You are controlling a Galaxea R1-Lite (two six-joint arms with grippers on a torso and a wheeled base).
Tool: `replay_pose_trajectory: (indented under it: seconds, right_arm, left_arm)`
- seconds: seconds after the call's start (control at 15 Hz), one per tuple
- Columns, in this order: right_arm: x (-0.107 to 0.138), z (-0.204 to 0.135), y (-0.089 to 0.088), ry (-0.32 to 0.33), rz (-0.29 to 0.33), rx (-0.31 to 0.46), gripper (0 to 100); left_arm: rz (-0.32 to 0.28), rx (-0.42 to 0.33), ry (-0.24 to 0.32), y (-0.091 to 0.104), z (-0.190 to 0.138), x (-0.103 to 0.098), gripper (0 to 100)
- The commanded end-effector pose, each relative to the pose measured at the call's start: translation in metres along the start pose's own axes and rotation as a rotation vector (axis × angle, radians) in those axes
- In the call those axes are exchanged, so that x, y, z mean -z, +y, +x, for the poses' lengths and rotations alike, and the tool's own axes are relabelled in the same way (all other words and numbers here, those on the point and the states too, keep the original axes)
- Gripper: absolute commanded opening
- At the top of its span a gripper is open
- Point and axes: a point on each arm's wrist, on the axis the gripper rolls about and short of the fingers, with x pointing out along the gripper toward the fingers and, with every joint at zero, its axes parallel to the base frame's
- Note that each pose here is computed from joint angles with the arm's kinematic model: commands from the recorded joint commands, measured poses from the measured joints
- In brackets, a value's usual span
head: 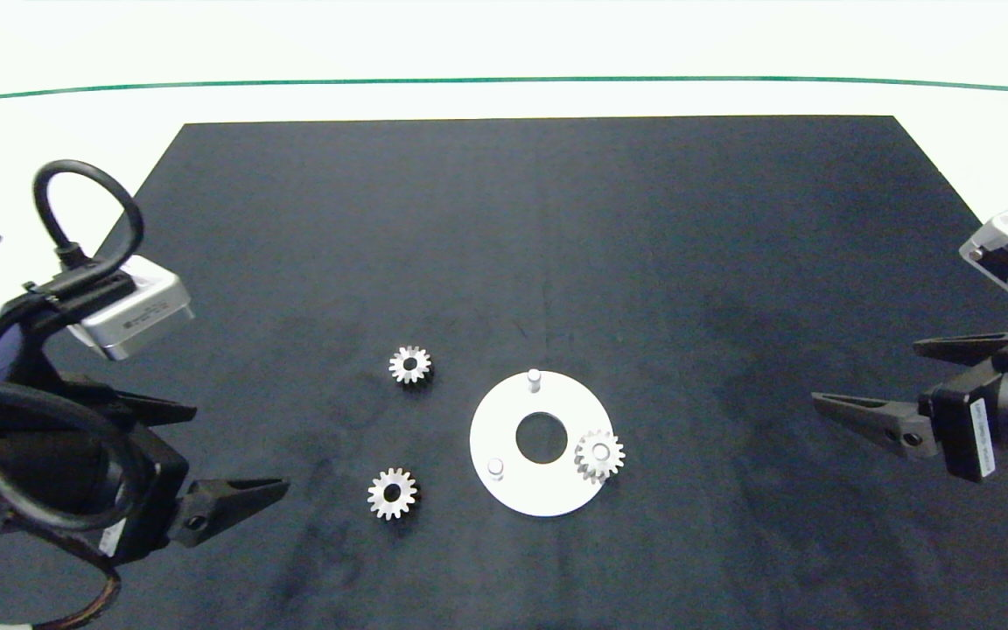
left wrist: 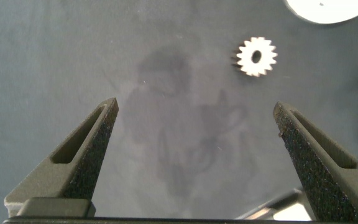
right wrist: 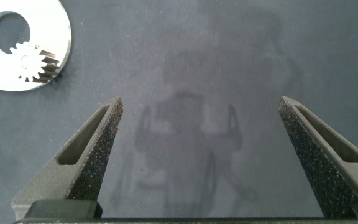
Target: Install three planetary gears onto the carrier pins
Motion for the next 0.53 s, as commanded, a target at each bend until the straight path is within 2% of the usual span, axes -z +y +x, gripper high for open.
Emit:
replay_pose_trajectory:
  seconds: [0.07,0.33,0.53]
  right_arm:
    - [-0.002,-0.015,-0.003,-0.049,0.004,0.008,100]
    - [-0.002,-0.025,-0.005,-0.083,-0.002,0.01,100]
    - [-0.002,-0.025,-0.004,-0.082,-0.004,0.007,100]
  left_arm:
    - [0.063,0.031,0.129,-0.014,0.043,-0.005,100]
    - [0.119,0.078,0.135,-0.031,0.055,-0.008,100]
    - [0.147,0.072,0.145,-0.04,0.068,-0.005,100]
